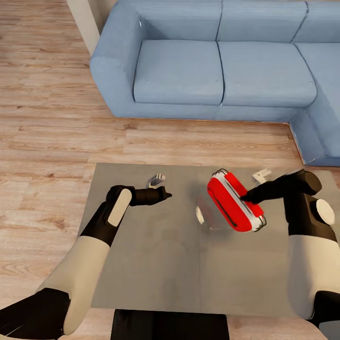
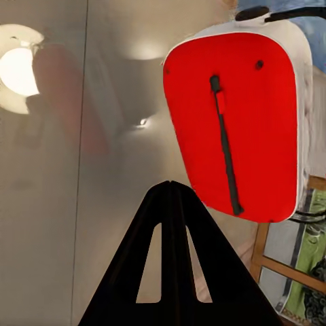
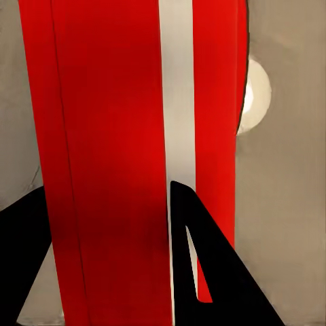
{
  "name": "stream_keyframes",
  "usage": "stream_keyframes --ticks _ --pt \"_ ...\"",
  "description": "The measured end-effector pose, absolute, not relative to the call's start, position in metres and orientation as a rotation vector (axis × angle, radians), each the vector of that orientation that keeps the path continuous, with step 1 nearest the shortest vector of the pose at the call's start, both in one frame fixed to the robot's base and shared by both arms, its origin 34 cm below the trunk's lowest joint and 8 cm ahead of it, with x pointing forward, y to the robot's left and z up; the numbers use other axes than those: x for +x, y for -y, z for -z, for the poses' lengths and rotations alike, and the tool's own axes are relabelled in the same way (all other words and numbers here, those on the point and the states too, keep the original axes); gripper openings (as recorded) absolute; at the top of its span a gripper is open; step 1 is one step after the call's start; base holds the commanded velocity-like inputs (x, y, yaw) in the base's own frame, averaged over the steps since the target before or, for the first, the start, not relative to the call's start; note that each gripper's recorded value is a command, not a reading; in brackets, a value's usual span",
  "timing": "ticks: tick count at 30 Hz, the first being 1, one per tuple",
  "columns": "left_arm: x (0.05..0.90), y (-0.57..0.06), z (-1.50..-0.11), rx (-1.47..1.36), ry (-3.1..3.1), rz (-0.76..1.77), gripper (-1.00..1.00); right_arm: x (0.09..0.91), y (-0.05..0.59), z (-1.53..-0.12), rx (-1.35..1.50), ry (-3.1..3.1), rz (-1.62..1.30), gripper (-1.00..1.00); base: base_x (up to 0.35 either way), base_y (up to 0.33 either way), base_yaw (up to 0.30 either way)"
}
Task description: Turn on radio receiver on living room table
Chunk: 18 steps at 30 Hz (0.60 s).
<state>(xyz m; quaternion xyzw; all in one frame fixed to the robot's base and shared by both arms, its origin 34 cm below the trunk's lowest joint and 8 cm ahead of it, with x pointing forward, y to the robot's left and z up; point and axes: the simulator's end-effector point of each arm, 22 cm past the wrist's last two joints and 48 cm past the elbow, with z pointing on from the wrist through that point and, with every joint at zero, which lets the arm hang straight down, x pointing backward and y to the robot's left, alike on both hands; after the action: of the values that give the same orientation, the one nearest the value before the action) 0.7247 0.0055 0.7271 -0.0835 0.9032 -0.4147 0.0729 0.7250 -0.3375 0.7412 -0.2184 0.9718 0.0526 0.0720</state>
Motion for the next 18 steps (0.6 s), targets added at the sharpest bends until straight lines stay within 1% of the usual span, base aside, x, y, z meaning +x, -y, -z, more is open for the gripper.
stream_keyframes --ticks 18 --pt "0.725 -0.005 -0.727 -0.250 -2.712 1.247 -1.00 0.712 0.337 -0.725 -0.662 -2.966 -0.193 -1.00 0.000 0.000 0.000"
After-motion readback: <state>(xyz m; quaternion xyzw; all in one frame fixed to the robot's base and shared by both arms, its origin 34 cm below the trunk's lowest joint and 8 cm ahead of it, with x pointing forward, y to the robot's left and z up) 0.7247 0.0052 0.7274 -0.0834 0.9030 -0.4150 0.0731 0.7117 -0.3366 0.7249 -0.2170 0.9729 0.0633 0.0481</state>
